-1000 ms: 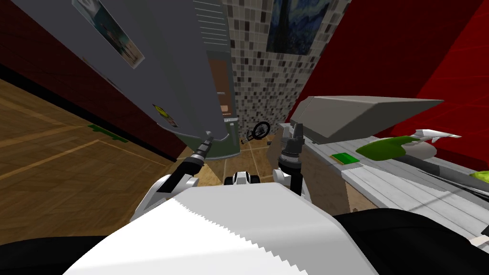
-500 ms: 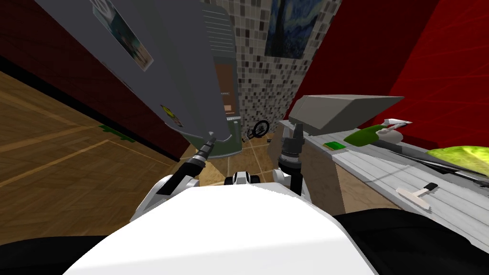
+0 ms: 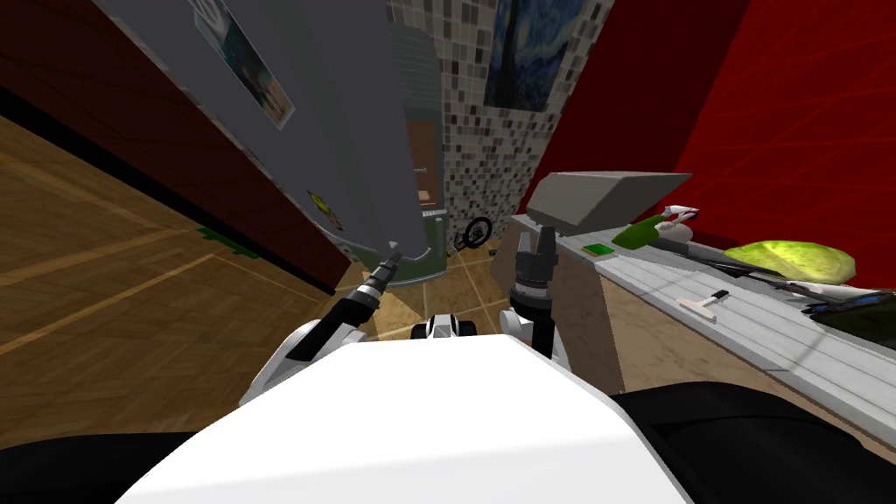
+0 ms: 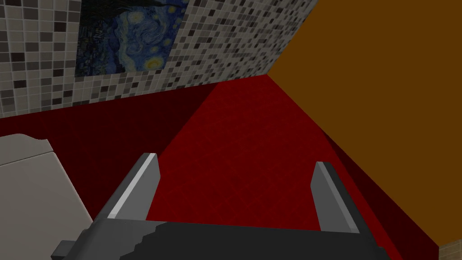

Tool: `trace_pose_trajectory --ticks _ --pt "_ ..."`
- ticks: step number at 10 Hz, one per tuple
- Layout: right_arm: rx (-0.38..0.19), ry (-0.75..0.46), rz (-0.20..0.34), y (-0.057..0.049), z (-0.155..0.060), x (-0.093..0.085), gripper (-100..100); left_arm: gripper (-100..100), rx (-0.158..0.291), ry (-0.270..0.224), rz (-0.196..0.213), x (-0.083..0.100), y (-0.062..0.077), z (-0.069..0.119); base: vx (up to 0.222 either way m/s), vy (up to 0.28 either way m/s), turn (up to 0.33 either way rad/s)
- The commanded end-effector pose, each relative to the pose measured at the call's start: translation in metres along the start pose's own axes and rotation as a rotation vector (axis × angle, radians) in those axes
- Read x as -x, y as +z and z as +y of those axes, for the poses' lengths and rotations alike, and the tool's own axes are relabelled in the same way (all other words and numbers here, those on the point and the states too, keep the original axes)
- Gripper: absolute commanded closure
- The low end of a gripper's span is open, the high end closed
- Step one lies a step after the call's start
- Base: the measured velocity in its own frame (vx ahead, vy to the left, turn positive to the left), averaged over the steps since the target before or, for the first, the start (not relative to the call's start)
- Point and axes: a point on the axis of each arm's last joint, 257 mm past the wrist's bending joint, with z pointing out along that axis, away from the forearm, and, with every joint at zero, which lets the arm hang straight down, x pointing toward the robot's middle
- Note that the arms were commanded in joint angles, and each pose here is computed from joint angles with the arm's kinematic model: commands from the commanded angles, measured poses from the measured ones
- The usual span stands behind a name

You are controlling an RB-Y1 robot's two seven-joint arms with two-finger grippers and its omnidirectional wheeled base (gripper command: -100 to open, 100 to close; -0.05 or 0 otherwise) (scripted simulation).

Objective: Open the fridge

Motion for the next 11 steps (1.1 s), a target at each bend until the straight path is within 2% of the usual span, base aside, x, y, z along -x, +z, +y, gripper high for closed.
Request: trace_pose_trajectory --ticks 1,2,3,5,8,11 --pt "0.0 0.0 0.0 0.0 0.0 0.0 0 100 -0.047 0.013 -0.004 0.004 -0.002 -0.016 -0.182 0.192 -0.054" --pt "0.0 0.0 0.0 0.0 0.0 0.0 0 100 -0.061 0.012 0.017 -0.003 -0.003 -0.021 -0.197 0.215 -0.085" --pt "0.0 0.0 0.0 0.0 0.0 0.0 0 100 -0.023 0.006 0.028 -0.008 -0.003 -0.007 -0.104 0.109 -0.045" --pt "0.0 0.0 0.0 0.0 0.0 0.0 0 100 -0.057 0.007 0.07 -0.02 -0.004 -0.017 -0.13 0.222 -0.141" --pt "0.0 0.0 0.0 0.0 0.0 0.0 0 100 -0.075 0.008 0.088 -0.025 -0.005 -0.023 -0.137 0.227 -0.07" --pt "0.0 0.0 0.0 0.0 0.0 0.0 0 100 -0.111 0.009 0.125 -0.035 -0.007 -0.034 -0.127 0.237 -0.089"
